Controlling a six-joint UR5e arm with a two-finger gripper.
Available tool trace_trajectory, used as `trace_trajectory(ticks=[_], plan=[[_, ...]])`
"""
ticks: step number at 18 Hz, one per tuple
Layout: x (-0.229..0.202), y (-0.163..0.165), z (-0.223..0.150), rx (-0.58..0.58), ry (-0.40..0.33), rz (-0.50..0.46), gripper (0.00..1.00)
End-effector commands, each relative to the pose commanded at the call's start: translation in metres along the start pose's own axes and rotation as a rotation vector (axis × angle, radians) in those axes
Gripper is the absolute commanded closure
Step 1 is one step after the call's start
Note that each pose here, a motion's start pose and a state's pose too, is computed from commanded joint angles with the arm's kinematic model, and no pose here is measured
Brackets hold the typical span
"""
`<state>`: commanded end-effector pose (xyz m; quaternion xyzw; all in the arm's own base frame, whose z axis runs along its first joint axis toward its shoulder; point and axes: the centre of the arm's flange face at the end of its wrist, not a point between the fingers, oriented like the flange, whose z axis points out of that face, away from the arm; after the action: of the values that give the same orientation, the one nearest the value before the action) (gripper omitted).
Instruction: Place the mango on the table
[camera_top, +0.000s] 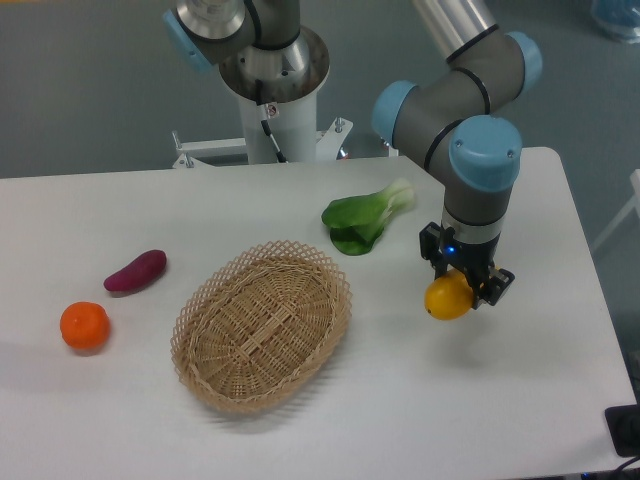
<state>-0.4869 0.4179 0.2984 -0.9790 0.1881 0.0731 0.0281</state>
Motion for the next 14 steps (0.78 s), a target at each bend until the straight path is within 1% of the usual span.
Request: trace_trajectory(ticks=[4,7,11,14], plan=[[0.0,0.002,0.004,0.0,0.008,-0.015,0.66],[0.001,-0.004,0.024,-0.002,0.029,-0.048,0.66],[0.0,-0.022,0.044,0.009,-0.02,-0.071,0.66],[0.0,-0.031,0.059,0.015,-0.036,-0.077,0.66]])
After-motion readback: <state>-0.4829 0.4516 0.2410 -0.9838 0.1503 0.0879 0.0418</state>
